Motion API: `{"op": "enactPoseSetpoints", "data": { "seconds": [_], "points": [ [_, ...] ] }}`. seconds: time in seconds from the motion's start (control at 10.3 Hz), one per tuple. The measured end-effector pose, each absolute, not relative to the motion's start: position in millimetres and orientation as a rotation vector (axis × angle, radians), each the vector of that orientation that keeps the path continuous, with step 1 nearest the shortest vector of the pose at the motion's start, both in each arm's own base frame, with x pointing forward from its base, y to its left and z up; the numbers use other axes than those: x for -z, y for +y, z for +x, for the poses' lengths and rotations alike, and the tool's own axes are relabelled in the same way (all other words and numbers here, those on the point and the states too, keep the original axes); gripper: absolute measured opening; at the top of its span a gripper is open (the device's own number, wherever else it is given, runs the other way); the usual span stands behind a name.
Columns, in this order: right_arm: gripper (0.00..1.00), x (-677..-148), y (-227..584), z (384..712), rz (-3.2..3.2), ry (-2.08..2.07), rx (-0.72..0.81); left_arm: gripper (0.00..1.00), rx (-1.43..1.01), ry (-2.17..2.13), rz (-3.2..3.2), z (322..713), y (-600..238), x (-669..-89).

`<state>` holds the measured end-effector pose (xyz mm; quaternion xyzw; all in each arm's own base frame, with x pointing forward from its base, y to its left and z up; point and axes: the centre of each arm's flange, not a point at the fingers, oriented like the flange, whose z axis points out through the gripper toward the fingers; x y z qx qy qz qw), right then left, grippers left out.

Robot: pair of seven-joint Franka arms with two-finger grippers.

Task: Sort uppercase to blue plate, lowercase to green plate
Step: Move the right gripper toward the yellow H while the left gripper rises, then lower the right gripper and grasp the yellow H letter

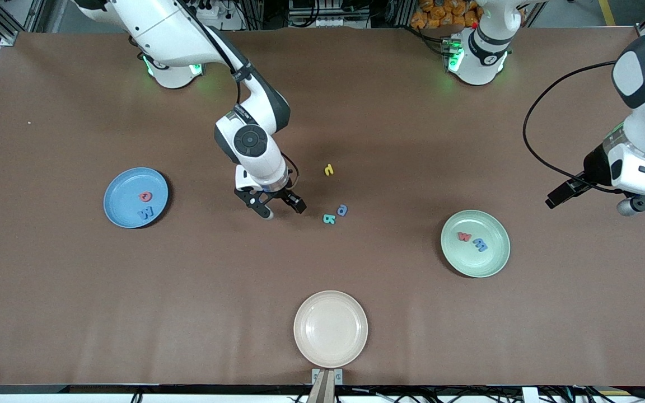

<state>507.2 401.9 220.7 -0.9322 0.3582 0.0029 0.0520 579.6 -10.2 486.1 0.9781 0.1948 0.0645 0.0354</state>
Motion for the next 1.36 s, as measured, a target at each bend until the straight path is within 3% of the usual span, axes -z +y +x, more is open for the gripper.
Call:
{"op": "enactPoseSetpoints", "data": {
  "seconds": [0.39,0.68,1.36],
  "points": [
    [1.0,-221,404,506,-2.898,0.919,0.002,1.0,-0.24,0.331,3.049,584,-11,-501],
    [1.0,-220,401,507,-3.017,0.465,0.019,1.0,-0.176,0.27,3.064,582,-16,-514],
    [0.98,-216,397,506,-3.002,-0.703,0.021,1.0,0.049,0.224,3.052,620,-101,-416]
  ]
}}
